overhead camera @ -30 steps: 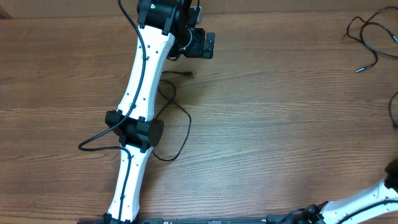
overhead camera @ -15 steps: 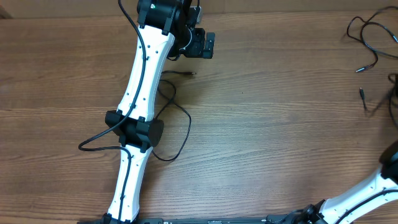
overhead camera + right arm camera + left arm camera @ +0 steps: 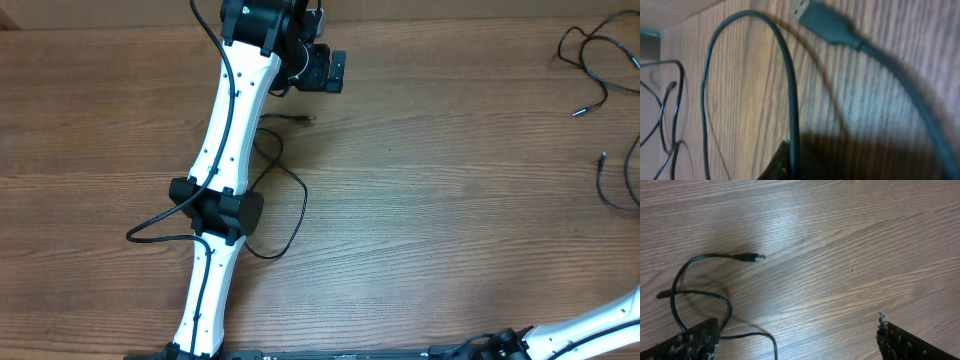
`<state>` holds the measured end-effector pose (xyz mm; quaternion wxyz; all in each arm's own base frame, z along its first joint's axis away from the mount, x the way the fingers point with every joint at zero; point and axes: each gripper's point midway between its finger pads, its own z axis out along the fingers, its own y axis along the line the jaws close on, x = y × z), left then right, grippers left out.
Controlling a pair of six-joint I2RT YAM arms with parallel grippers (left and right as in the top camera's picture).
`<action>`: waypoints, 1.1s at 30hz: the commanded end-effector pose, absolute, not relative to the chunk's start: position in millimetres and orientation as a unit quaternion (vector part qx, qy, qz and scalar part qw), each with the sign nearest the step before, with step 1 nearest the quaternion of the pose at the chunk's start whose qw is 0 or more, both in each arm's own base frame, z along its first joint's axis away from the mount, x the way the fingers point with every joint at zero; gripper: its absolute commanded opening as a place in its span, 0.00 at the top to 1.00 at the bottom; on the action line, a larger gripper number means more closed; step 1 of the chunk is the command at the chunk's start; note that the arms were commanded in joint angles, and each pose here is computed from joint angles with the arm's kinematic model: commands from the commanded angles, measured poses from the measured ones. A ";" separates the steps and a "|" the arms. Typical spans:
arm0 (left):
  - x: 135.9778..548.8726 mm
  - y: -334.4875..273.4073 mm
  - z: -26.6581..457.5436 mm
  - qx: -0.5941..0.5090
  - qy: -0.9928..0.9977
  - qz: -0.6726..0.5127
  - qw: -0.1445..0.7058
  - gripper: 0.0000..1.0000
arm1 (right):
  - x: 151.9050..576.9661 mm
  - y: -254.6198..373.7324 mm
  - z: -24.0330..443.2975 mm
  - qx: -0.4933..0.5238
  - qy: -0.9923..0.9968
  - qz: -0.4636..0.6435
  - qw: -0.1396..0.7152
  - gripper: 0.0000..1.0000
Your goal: Untangle cables
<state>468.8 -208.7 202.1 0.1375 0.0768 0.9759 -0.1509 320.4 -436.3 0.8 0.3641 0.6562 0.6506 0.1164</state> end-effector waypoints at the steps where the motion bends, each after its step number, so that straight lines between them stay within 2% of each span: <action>1: 470.6 -208.5 219.4 0.085 0.971 -0.153 0.165 0.00 | 309.2 -430.4 -16.6 0.664 0.661 0.104 0.334 0.61; 3: 470.7 -208.5 219.3 0.085 0.971 -0.153 0.165 0.00 | 310.7 -427.7 -17.5 0.664 0.662 0.106 0.331 0.35; 5: 470.2 -208.3 219.0 0.085 0.971 -0.153 0.163 0.00 | 313.1 -425.7 -17.7 0.662 0.664 0.107 0.330 0.00; 11: 469.0 -207.9 216.8 0.084 0.972 -0.151 0.158 0.00 | 323.6 -417.6 -14.3 0.655 0.671 0.111 0.329 0.00; 15: 469.5 -208.1 214.3 0.084 0.973 -0.151 0.156 0.00 | 328.9 -415.1 4.8 0.657 0.667 0.107 0.335 0.00; 24: 470.1 -208.3 213.2 0.084 0.973 -0.151 0.156 0.00 | 263.9 -431.3 45.2 0.796 0.535 -0.048 0.279 0.00; 33: 468.7 -208.8 187.3 0.082 0.979 -0.141 0.121 0.00 | 296.6 -404.9 43.9 0.791 0.546 0.058 0.272 0.00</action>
